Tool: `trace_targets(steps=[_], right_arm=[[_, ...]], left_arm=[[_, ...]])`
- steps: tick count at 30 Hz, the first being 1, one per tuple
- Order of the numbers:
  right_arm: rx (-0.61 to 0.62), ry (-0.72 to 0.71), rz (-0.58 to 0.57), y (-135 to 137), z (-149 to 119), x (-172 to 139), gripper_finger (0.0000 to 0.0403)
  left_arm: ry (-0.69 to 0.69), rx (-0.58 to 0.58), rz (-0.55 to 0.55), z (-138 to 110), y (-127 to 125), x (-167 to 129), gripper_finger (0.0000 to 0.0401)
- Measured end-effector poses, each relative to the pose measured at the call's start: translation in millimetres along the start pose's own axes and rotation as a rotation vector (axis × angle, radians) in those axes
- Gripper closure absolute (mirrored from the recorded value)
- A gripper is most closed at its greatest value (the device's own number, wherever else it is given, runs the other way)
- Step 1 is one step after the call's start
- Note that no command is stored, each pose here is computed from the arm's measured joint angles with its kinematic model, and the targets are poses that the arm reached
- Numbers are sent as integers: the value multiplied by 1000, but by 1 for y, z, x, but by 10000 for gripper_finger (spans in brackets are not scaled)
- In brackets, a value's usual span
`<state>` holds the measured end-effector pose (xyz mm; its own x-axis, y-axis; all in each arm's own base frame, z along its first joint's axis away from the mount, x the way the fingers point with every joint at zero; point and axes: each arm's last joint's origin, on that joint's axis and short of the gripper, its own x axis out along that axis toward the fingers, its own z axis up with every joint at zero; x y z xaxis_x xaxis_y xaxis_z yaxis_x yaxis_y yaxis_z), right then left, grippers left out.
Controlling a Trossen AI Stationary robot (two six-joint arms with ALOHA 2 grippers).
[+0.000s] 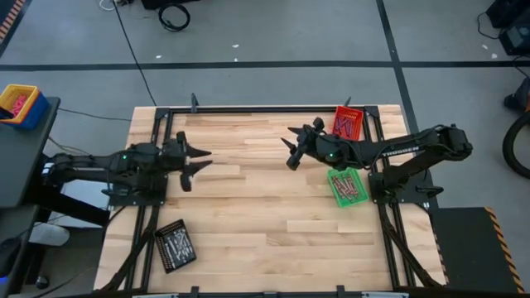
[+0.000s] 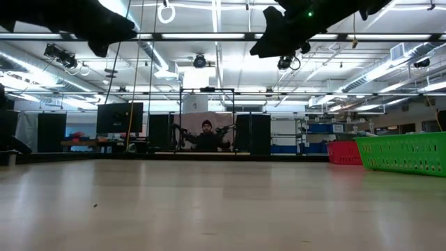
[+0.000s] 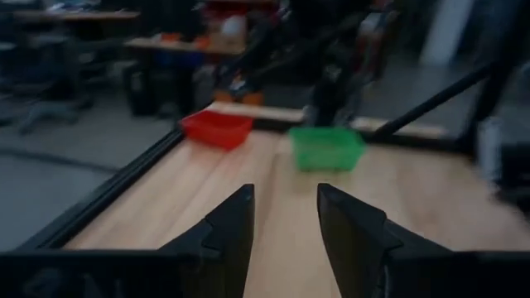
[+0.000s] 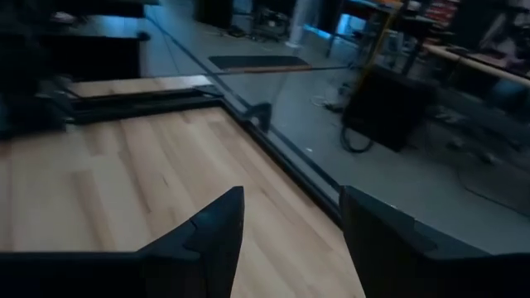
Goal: Sort crayons
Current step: Return to Home Position
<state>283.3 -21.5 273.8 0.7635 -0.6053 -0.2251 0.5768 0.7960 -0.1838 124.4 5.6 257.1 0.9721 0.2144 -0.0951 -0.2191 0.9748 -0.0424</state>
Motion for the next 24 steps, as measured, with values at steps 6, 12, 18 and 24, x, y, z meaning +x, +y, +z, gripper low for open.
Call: trace_targets(steps=[6, 12, 18, 24], right_arm=[[18, -27, 57, 2, 1, 0, 201], [6, -34, 256, 13, -4, 0, 201], [-27, -112, 470, 29, -15, 5, 201], [-21, -142, 499, 21, -9, -7, 201]], left_arm=[[-99, -30, -177, -13, -5, -17, 257], [-169, 6, -244, -19, -6, -31, 258], [-207, 40, -259, -20, -5, -41, 258], [-180, 37, -274, -25, -3, -47, 258]])
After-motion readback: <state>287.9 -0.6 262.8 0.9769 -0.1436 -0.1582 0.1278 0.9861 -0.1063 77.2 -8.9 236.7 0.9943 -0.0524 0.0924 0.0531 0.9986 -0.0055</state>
